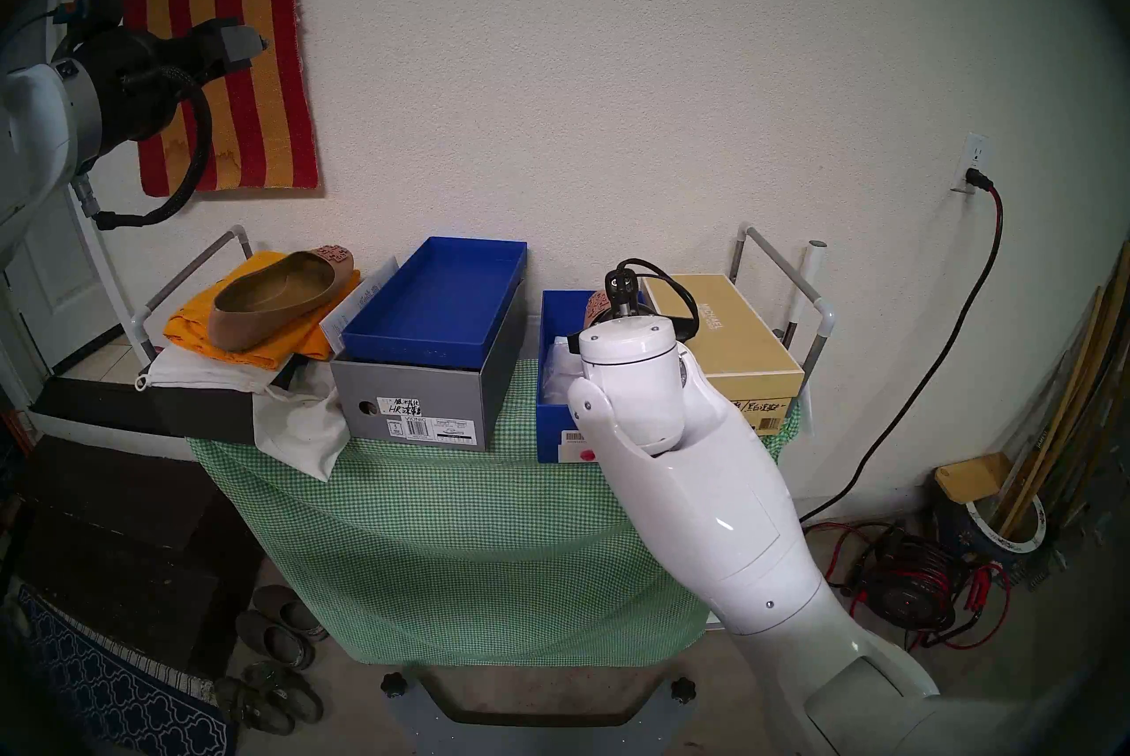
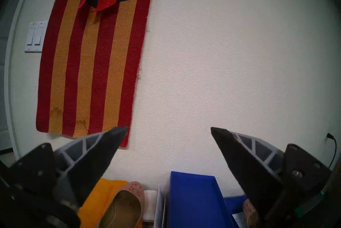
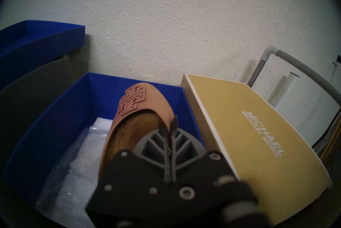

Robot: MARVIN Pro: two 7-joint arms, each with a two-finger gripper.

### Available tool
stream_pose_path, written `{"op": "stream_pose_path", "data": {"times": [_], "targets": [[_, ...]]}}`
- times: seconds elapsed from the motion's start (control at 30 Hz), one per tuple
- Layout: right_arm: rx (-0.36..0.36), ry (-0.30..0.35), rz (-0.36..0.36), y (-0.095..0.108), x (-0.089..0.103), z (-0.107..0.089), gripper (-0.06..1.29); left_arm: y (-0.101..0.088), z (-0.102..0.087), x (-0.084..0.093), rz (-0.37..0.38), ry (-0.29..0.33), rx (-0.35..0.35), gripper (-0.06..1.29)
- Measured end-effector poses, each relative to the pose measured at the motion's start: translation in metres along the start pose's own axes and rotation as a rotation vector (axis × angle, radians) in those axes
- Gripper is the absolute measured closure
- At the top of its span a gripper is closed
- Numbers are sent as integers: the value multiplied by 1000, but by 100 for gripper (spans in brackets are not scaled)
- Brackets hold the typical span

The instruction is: Put shoes into shoe box

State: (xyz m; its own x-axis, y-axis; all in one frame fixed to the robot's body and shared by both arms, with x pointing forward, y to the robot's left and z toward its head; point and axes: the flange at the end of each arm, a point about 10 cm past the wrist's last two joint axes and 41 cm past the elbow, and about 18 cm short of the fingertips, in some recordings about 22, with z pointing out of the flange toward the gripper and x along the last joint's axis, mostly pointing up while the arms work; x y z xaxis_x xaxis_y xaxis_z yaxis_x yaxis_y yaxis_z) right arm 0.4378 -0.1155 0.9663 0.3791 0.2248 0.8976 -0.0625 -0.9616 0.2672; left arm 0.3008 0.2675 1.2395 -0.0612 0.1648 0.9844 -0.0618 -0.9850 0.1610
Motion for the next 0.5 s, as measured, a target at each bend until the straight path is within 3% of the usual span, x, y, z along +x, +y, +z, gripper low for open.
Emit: {"op": "stream_pose_path", "data": {"times": [0.23,0.5], "targets": [[3,-31,-20,1,-15,10,125,-1,-1,1,0,4,-5,-4],[-3,9,-22,-4,-16,16,125,-2,-3,2,2,9,-11,-4]]}}
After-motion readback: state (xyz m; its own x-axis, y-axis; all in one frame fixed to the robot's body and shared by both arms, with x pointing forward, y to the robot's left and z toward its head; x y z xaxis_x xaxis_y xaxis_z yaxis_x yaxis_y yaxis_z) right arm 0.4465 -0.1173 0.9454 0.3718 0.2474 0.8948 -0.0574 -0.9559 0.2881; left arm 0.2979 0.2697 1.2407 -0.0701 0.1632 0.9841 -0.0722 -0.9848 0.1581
